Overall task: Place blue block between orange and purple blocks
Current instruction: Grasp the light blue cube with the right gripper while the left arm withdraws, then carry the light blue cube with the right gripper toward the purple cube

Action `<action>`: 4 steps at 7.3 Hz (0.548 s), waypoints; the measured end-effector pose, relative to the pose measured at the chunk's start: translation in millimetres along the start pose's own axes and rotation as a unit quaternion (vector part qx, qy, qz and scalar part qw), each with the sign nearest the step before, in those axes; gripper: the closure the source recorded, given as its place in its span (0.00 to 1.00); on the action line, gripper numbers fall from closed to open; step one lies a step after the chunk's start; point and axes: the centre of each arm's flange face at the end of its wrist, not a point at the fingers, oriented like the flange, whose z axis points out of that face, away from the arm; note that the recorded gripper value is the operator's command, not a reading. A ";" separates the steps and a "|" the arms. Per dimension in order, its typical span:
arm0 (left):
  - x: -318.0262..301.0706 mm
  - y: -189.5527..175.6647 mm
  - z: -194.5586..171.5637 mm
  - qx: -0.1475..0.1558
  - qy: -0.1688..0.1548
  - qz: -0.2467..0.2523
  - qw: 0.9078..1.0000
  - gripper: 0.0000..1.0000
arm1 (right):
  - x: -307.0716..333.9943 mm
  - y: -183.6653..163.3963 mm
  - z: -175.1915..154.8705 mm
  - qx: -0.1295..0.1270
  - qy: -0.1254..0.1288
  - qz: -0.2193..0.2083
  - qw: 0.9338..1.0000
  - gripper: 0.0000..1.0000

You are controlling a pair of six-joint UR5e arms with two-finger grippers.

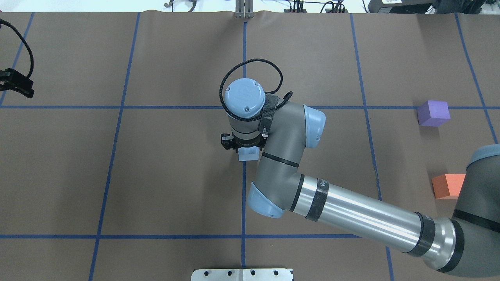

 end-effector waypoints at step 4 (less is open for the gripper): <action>-11.2 -1.8 3.1 -0.006 -0.003 0.042 0.999 0.00 | 34.5 -24.0 -67.9 0.014 -0.029 0.020 0.999 1.00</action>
